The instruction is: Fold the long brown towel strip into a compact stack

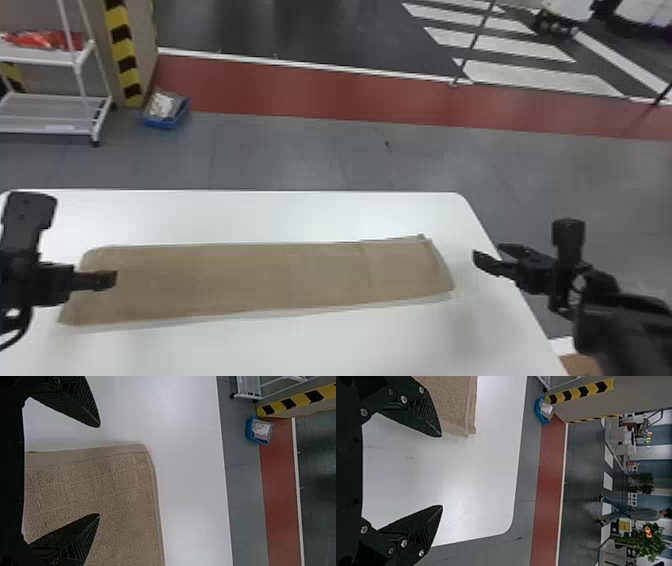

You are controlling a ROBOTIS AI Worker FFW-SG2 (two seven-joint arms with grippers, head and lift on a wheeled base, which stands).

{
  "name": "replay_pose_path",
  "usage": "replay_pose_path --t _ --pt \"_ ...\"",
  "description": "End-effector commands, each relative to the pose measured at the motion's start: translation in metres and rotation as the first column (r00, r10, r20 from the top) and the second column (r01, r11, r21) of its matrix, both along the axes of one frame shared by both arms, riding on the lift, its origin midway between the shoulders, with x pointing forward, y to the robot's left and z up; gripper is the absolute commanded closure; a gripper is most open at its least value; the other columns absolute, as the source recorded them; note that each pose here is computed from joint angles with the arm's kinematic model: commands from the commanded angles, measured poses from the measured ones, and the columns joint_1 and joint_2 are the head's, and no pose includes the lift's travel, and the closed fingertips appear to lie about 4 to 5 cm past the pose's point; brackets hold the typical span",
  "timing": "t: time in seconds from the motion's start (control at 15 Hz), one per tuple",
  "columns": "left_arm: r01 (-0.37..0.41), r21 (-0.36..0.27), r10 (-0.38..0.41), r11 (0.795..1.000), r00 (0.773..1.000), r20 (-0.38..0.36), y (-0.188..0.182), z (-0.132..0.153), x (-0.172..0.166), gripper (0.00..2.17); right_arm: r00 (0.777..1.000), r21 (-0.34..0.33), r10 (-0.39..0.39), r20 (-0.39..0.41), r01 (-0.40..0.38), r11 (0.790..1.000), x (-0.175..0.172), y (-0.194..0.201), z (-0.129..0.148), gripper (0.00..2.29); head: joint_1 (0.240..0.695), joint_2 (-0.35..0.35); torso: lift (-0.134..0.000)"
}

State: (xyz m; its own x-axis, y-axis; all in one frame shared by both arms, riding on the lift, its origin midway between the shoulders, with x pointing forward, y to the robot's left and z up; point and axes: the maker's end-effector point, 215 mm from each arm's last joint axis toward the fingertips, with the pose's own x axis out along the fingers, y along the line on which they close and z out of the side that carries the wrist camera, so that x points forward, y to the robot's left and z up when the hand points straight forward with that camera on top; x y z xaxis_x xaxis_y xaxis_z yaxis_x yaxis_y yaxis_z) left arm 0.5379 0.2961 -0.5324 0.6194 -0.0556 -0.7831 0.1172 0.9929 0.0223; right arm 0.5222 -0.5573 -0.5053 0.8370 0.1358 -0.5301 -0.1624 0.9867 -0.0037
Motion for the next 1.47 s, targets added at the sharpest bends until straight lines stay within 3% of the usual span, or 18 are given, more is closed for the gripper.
replay_pose_path --t 0.0,0.6,1.13,1.4 --pt "0.002 -0.001 -0.002 1.0 1.0 0.007 -0.001 0.001 0.002 0.09 1.0 -0.001 0.0 0.001 0.0 1.0 0.0 0.0 0.001 0.28 0.695 -0.265 0.0" --pt "0.003 -0.001 -0.003 1.0 1.0 -0.001 0.002 -0.002 -0.001 0.1 1.0 -0.011 0.011 -0.008 -0.012 1.0 -0.002 0.002 -0.004 0.28 0.695 -0.263 0.0" --pt "0.002 -0.012 -0.002 1.0 1.0 -0.026 0.01 -0.02 -0.025 0.18 0.999 -0.017 0.041 -0.027 -0.041 0.999 -0.04 0.009 -0.034 0.28 0.695 -0.267 0.0" --pt "-0.008 0.001 0.008 1.0 1.0 -0.026 0.028 -0.027 -0.033 0.2 0.997 -0.023 0.081 -0.009 -0.082 0.996 -0.041 0.034 -0.044 0.28 0.695 -0.249 0.0"
